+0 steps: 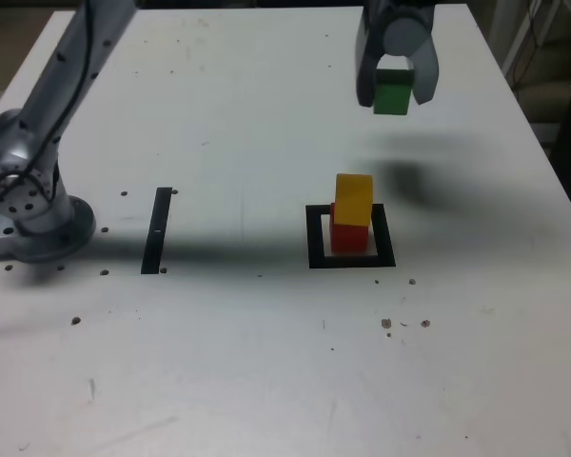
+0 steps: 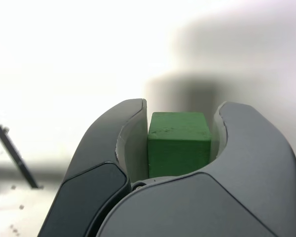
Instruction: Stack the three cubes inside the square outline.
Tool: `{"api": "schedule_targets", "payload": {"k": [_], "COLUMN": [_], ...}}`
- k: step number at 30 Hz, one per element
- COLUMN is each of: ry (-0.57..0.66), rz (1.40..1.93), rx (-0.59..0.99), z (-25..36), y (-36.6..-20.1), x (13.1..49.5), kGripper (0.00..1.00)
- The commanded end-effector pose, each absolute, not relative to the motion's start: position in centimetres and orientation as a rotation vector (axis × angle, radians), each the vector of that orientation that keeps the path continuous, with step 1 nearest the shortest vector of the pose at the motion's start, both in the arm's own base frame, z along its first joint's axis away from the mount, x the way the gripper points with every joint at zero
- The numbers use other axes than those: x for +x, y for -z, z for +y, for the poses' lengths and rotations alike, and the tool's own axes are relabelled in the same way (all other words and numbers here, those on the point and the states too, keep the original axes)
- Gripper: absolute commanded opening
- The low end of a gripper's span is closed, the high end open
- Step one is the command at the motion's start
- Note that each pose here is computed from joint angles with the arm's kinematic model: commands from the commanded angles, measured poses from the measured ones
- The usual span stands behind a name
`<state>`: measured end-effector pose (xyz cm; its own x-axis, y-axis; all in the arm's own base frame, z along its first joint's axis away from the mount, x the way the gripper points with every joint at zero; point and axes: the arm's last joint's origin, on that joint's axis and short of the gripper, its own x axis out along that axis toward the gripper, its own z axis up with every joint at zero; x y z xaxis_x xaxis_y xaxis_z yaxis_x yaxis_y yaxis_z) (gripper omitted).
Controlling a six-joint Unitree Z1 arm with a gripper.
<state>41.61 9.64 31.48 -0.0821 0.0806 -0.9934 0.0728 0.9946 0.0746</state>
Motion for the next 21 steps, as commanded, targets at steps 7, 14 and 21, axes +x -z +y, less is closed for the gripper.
{"api": "schedule_targets", "payload": {"k": [7,14,21], "ry": [0.006,0.025,0.039], "rz": [1.656,1.658,1.658], "rx": [0.138,0.146,0.141], "z": [5.1,2.1,0.3], "y": [-34.1,-34.6,-34.2], "x": [38.4,36.8,35.8], "kGripper": [0.3,0.3,0.3]}}
